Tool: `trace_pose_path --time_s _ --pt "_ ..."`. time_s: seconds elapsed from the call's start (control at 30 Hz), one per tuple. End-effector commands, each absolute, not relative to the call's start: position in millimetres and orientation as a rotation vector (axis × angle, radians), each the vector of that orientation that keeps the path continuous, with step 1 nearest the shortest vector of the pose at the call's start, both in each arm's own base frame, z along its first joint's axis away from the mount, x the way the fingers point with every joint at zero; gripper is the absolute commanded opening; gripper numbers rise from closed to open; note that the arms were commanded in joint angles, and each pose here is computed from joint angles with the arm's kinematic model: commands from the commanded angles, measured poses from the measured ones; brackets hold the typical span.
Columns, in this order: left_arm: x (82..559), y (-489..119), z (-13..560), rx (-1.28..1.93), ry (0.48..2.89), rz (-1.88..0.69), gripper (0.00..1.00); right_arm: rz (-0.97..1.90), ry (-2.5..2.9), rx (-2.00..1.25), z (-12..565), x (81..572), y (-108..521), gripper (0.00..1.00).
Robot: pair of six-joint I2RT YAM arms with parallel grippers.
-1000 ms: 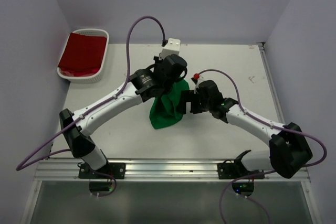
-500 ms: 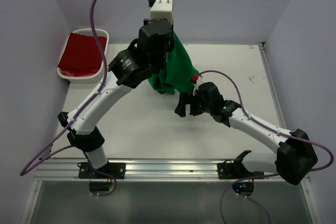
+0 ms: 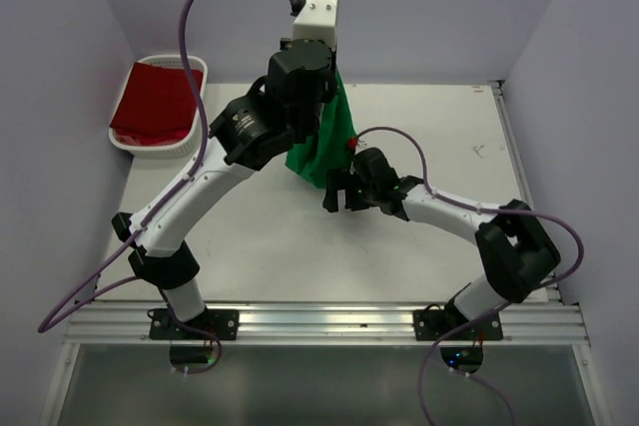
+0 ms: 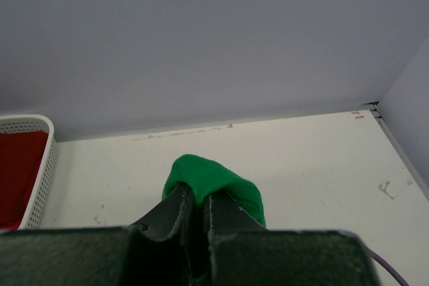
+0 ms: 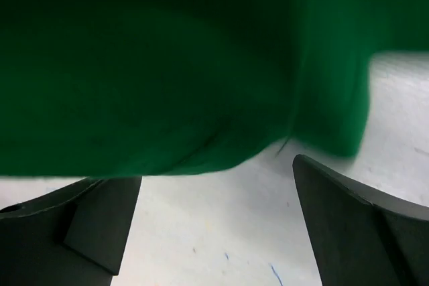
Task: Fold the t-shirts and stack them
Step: Flatten out the tshirt
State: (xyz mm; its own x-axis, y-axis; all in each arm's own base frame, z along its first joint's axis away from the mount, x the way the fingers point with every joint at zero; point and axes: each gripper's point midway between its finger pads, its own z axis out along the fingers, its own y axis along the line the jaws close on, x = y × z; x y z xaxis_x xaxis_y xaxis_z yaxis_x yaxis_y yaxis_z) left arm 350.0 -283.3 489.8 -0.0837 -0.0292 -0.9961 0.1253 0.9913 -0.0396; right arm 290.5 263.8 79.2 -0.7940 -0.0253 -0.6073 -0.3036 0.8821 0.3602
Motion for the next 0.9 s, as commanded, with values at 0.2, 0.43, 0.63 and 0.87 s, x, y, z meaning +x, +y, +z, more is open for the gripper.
trace_pose_path --time_s 0.2,0.43,0.63,0.87 --pt "325 -259 518 0.029 1.62 -0.219 0.0 0.526 2.295 -0.165 102 370 301 0.99" --pt "309 -241 480 0.027 1.724 -0.195 0.0 0.416 2.279 -0.203 108 402 300 0.99" --pt "294 -209 447 0.006 1.803 -0.092 0.0 0.33 2.27 -0.199 119 417 277 0.99" --pt "281 -197 439 -0.01 1.834 -0.122 0.0 0.339 2.276 -0.212 120 427 270 0.99"
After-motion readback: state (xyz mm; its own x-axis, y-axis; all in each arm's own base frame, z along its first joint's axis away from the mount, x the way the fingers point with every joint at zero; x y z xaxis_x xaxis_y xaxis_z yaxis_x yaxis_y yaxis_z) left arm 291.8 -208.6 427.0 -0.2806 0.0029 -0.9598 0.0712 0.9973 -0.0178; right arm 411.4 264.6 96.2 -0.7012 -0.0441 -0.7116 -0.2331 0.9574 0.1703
